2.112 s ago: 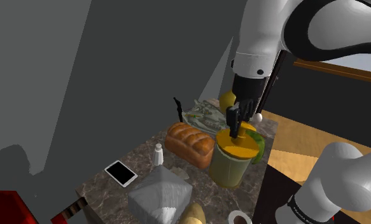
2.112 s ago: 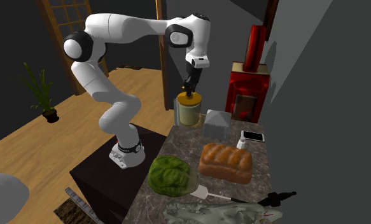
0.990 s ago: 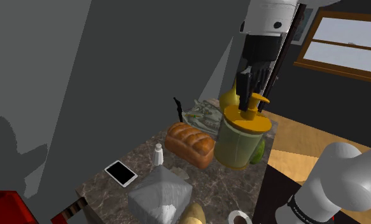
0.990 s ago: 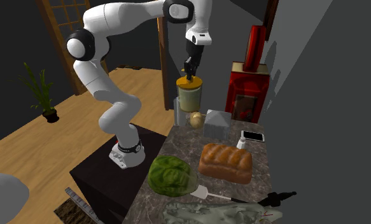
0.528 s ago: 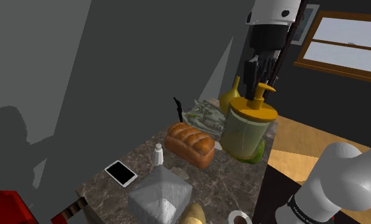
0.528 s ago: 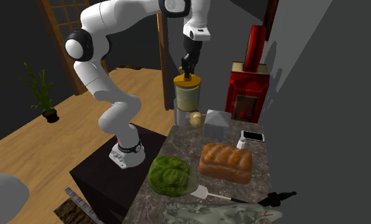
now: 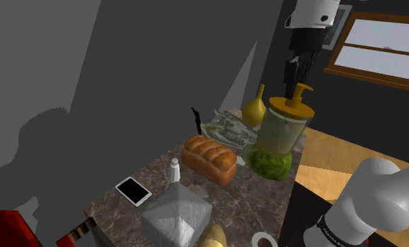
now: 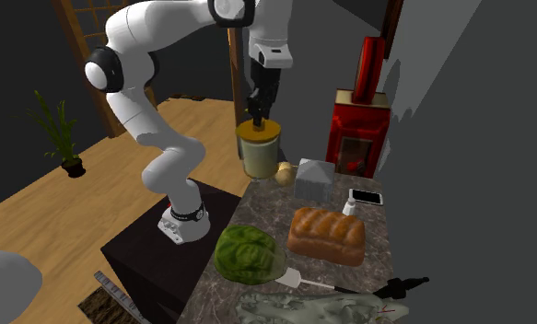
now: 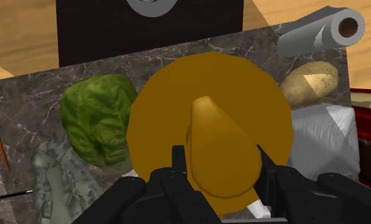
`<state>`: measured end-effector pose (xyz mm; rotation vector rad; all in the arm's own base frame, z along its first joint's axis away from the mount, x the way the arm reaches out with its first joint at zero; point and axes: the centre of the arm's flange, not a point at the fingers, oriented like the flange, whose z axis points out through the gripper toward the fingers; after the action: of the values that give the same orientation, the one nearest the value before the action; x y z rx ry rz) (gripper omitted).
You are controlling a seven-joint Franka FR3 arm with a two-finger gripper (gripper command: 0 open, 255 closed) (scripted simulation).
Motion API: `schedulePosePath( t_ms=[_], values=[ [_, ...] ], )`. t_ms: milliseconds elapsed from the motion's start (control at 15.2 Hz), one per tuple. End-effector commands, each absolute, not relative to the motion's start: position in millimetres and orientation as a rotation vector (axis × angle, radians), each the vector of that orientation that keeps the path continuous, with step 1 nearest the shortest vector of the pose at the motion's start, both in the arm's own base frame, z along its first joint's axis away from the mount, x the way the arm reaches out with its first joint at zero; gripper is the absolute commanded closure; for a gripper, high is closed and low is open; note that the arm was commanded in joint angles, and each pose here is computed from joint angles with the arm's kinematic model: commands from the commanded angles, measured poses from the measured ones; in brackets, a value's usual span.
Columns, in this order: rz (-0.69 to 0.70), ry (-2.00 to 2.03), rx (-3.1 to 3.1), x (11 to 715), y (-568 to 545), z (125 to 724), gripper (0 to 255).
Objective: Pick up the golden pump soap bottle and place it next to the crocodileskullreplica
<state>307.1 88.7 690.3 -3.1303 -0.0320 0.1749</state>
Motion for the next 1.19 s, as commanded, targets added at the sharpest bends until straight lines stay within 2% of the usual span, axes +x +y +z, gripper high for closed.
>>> schedulePosePath(
  t_ms=[0, 1122],
  values=[
    [0.174, -0.035, -3.130, 307.4, 63.9, 688.1, 255],
    [0.174, -0.035, -3.130, 330.8, -159.3, 689.0, 255]
  ],
)
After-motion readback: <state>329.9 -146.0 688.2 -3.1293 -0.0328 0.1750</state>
